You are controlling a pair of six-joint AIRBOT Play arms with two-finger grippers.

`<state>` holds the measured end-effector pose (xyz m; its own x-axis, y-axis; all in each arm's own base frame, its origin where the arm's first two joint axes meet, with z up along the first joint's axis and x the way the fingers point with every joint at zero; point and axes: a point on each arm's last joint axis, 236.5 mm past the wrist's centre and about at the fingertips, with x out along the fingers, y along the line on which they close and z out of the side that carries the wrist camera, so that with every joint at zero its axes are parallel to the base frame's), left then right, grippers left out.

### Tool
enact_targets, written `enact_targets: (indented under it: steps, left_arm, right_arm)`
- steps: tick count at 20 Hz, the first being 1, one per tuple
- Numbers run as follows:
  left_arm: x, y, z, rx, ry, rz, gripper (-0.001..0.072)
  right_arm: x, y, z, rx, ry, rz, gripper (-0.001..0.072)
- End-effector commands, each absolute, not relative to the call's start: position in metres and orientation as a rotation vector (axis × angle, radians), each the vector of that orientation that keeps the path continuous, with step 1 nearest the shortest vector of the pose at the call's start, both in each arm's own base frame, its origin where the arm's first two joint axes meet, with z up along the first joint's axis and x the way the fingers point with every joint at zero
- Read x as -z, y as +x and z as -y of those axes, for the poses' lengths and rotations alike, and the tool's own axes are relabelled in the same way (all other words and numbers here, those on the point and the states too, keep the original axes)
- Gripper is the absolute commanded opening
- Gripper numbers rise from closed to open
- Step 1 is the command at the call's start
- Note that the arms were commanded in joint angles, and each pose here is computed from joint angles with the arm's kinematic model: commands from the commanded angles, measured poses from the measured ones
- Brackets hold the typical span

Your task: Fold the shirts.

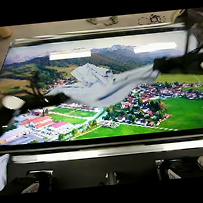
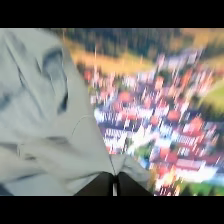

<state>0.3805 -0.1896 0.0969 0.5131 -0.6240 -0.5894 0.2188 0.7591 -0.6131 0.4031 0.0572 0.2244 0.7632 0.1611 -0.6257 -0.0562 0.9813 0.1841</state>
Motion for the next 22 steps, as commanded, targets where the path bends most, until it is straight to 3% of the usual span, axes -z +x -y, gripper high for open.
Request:
enact_targets:
  steps: [1, 3, 5, 7, 9, 12, 19, 22]
  left_arm:
    - [-0.368, 0.360, 0.145, 0.550, -0.212, -0.231, 0.0024]
    - [-0.511, 0.288, 0.108, 0.466, -0.178, 0.124, 0.0024]
    - [-0.584, 0.216, 0.087, 0.399, -0.084, 0.340, 0.0025]
    - [-0.596, 0.195, 0.071, 0.334, -0.078, 0.379, 0.0024]
    - [-0.568, 0.218, 0.059, 0.267, -0.096, 0.252, 0.0025]
    - [-0.510, 0.276, 0.056, 0.231, -0.103, 0.061, 0.0025]
    - [-0.312, 0.446, 0.052, 0.152, -0.081, -0.429, 0.0027]
    - [-0.204, 0.497, 0.058, 0.149, -0.091, -0.674, 0.0028]
  right_arm:
    - [-0.441, 0.366, -0.016, -0.020, 0.049, -0.097, 0.0019]
    - [-0.537, 0.293, -0.009, -0.020, 0.060, 0.154, 0.0019]
    - [-0.580, 0.230, -0.004, -0.025, 0.072, 0.295, 0.0019]
    - [-0.588, 0.196, 0.000, -0.022, 0.075, 0.333, 0.0018]
    - [-0.577, 0.194, 0.004, -0.004, 0.062, 0.286, 0.0018]
    - [-0.545, 0.235, 0.008, 0.032, 0.035, 0.143, 0.0019]
    - [-0.361, 0.450, -0.008, 0.041, -0.045, -0.409, 0.0019]
    - [-0.260, 0.531, -0.025, 0.039, 0.083, -0.569, 0.0019]
